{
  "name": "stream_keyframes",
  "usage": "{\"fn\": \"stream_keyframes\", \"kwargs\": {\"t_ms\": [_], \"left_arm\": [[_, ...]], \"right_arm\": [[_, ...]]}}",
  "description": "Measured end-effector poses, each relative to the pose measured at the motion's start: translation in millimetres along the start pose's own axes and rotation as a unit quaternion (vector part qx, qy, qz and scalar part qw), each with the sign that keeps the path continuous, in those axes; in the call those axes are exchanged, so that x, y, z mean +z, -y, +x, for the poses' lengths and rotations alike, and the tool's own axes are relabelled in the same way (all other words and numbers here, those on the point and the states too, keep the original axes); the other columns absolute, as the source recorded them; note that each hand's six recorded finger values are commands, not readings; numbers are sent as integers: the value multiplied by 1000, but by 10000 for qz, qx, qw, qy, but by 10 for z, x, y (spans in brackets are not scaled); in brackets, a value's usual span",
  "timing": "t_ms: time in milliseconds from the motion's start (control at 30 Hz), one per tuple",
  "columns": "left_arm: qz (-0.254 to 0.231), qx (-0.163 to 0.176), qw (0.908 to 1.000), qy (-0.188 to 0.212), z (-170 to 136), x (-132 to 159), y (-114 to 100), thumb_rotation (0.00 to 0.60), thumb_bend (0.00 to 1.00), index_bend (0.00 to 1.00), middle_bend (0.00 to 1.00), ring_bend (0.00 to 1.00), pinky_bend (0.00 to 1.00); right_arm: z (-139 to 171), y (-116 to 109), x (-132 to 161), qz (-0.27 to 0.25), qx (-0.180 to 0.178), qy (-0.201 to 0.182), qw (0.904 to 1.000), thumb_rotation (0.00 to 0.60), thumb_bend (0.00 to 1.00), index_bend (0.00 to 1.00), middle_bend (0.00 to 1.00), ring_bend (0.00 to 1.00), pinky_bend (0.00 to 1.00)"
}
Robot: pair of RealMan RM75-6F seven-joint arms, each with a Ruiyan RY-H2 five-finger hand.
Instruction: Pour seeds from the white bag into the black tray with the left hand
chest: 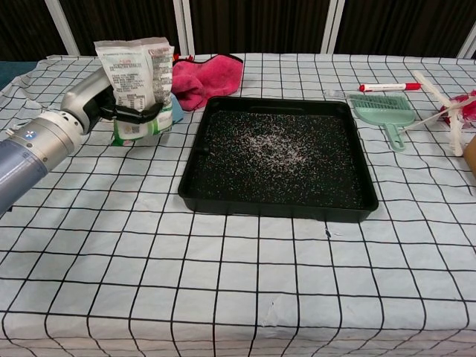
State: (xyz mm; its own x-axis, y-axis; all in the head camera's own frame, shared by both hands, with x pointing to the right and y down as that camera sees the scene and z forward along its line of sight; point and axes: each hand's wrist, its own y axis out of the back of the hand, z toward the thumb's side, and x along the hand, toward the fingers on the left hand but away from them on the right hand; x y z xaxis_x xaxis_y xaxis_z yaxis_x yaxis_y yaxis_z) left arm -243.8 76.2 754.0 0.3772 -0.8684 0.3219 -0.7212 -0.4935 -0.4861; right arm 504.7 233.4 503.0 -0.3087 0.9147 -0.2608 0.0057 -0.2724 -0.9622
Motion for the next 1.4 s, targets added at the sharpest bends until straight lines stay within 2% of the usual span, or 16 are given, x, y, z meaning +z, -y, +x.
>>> {"fn": "stream_keyframes", "kwargs": {"t_ms": [300, 633, 933, 1267, 1333, 1400], "left_arm": [[-83, -60, 9996, -259, 82, -101, 156, 600, 653, 557, 558, 404, 487], [-122, -151, 9995, -234, 196, -25, 325, 600, 650, 557, 559, 404, 487], [-215, -114, 9994, -229, 243, 9, 355, 600, 641, 555, 555, 401, 487], [-154, -225, 9992, -293, 261, -9, 394, 600, 560, 531, 528, 373, 477], [-163, -225, 9991, -310, 261, -17, 394, 600, 502, 491, 491, 333, 440], [-130, -246, 9991, -325, 256, -27, 399, 600, 417, 413, 411, 253, 361]], "right_arm": [[-1, -5, -9, -11, -3, 4, 10000, 600, 193, 266, 39, 147, 305], [-5, -24, -42, -18, -29, 51, 10000, 600, 194, 265, 39, 146, 305], [-7, -34, -64, -15, -45, 84, 10000, 600, 194, 266, 39, 146, 305], [-11, -29, -71, -4, -44, 113, 9999, 600, 194, 266, 39, 146, 305], [-11, -30, -69, -1, -49, 110, 9999, 600, 195, 266, 39, 147, 304], [-10, -33, -67, 1, -56, 106, 9999, 600, 195, 266, 39, 146, 303]]}}
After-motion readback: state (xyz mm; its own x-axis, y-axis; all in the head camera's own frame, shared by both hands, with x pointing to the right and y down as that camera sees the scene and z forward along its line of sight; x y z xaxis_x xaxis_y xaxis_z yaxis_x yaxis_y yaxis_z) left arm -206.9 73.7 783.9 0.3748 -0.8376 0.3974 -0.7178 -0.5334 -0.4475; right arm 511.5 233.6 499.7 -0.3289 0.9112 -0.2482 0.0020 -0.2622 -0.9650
